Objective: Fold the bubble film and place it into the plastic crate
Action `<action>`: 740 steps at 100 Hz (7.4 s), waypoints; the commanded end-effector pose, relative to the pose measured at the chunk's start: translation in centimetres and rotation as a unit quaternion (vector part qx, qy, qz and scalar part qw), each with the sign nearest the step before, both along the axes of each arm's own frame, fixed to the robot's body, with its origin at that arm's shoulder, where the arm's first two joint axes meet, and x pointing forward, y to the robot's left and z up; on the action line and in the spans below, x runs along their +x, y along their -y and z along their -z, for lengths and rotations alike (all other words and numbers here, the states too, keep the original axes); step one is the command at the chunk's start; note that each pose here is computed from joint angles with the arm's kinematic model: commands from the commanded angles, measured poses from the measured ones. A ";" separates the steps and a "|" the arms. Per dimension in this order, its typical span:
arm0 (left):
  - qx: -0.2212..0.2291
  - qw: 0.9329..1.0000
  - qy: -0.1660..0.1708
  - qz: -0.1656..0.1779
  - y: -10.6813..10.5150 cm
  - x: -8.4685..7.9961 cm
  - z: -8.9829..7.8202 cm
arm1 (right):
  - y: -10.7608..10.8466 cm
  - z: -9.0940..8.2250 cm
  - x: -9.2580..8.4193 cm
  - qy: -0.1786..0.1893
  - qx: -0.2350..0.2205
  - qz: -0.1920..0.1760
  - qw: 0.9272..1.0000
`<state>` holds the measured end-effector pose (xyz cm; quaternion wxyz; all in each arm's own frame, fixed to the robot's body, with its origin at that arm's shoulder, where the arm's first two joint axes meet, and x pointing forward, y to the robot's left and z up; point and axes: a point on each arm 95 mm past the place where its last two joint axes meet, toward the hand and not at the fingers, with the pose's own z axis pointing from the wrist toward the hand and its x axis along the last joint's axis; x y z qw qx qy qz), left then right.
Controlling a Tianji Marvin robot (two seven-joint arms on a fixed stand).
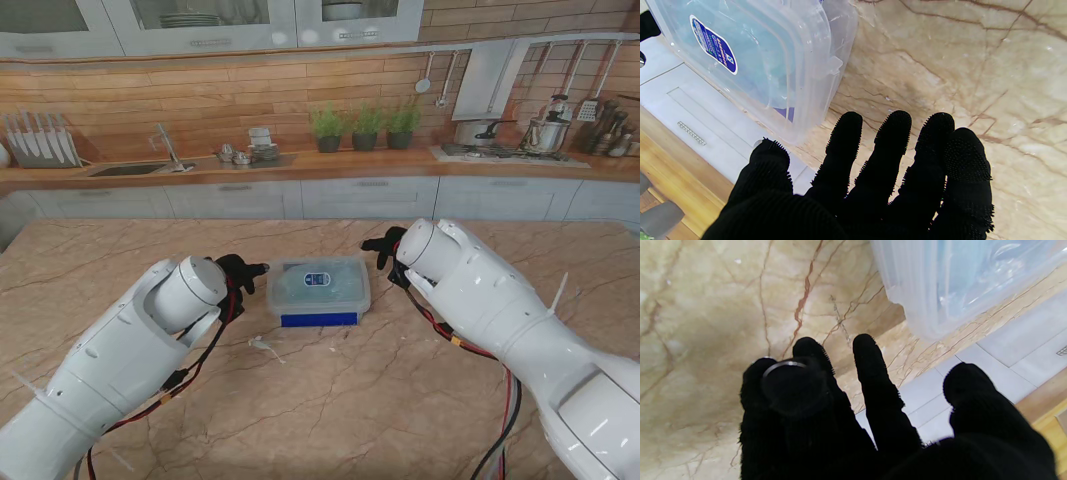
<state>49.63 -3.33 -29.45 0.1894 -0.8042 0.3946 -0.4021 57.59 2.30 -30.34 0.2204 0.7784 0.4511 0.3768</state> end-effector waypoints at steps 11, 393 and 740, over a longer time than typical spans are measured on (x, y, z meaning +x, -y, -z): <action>-0.017 1.000 -0.010 0.001 -0.3 -1.8 1.0 | -1.7 -0.5 1.1 0.015 0.009 -0.017 1.000; 0.023 0.995 0.023 0.094 6.1 -6.9 6.5 | -6.3 5.3 -10.6 -0.111 0.243 0.182 0.946; -0.394 0.882 -0.148 -0.212 6.5 -7.9 8.1 | -4.8 4.9 -9.8 -0.003 0.161 0.142 0.977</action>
